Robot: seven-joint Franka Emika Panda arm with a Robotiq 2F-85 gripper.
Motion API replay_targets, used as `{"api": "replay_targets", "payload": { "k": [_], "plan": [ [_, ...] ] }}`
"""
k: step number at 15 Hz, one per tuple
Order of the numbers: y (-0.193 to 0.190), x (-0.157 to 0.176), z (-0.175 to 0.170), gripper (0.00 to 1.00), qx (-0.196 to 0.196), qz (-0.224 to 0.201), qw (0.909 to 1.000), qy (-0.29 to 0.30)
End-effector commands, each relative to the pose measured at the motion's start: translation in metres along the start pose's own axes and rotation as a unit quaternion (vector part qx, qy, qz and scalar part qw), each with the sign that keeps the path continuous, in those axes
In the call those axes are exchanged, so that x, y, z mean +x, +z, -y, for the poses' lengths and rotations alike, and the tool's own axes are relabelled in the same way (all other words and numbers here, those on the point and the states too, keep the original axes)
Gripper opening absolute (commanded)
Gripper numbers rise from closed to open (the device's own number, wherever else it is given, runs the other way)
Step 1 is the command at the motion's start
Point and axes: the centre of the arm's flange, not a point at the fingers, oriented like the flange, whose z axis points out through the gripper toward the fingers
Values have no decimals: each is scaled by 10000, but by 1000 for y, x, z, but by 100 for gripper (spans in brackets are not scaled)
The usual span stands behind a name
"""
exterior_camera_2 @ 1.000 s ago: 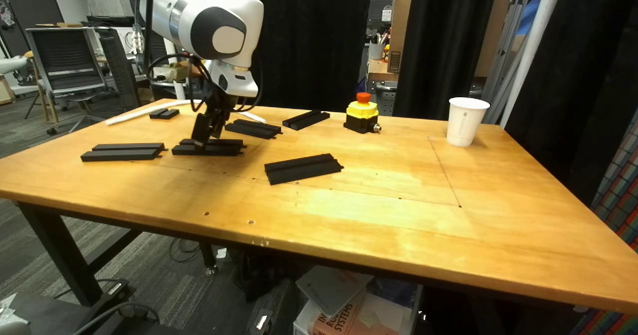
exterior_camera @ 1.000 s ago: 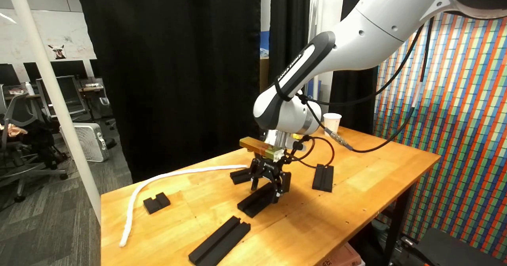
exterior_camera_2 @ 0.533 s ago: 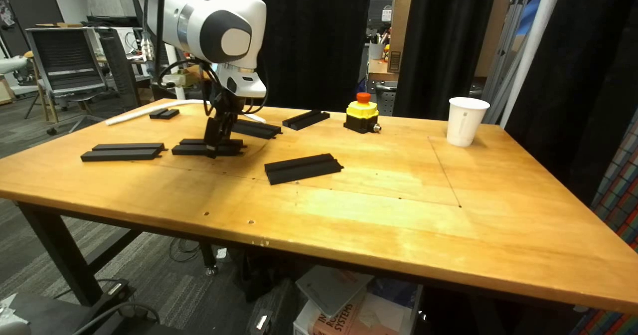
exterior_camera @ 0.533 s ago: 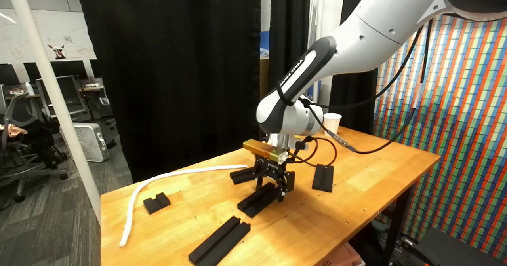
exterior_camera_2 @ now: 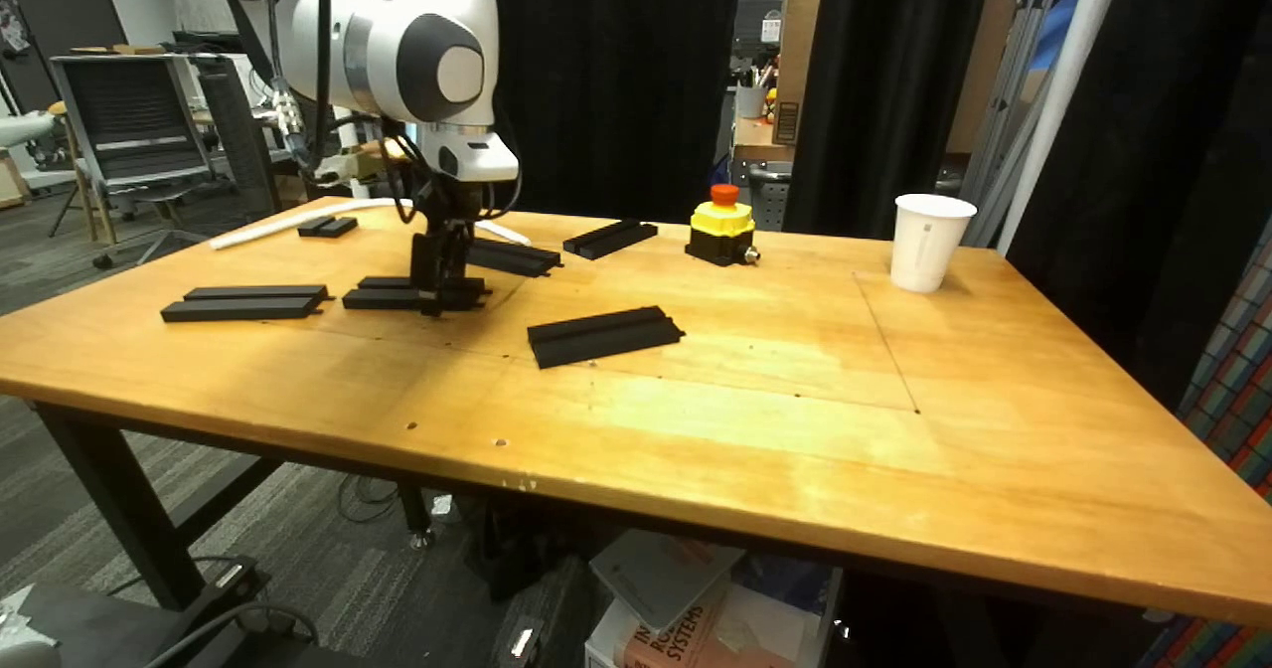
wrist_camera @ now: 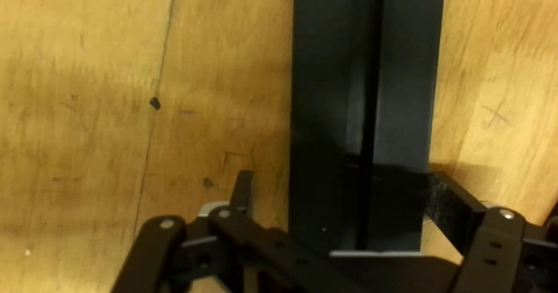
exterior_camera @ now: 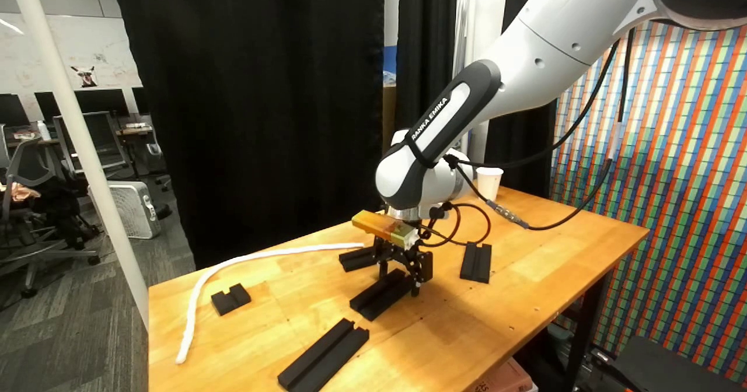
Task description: Connect the four black pieces closest to you together
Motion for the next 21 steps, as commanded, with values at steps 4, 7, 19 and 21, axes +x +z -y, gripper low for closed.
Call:
{"api": "replay_targets", "payload": {
  "k": [4, 7, 19, 21],
  "plan": [
    [-22, -46, 7, 100, 483, -726, 9961, 162],
    [-23, -50, 6, 100, 455, -772, 9956, 283],
    [-16, -52, 0, 100, 256, -613, 9973, 327],
    [-15, -53, 1, 100, 280, -605, 9973, 306]
  ]
}}
